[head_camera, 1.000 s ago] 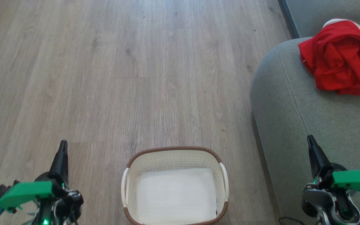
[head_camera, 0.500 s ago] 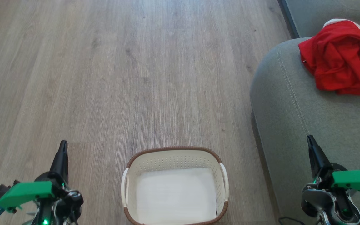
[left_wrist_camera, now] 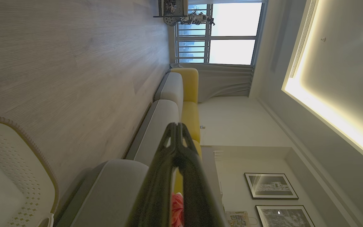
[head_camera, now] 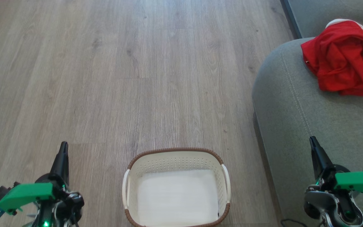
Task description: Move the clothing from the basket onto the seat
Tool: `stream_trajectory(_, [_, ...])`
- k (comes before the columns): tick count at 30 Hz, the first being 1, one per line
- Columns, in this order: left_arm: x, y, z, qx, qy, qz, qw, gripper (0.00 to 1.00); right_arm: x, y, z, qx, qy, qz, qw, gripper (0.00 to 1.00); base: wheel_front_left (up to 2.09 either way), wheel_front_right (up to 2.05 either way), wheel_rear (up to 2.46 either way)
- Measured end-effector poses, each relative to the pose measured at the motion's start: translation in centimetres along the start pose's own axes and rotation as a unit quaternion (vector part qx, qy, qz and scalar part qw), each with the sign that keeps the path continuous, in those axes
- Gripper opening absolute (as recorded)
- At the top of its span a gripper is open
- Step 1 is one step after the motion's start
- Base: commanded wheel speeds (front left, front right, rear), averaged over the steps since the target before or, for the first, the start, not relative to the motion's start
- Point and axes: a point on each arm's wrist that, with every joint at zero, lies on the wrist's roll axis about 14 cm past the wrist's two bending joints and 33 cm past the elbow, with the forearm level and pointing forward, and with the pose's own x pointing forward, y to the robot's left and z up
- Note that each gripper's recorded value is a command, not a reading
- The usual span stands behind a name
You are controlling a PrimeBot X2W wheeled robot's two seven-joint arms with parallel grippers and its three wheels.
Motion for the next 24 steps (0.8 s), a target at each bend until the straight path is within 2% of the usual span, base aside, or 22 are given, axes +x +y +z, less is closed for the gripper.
stream_trajectory(24, [0.00,0.00,-0.01,0.000,0.000,0.000,1.000,0.00,0.00,0.00,0.00,0.000,0.000,0.000,1.000,0.00,0.00,0.00,0.00])
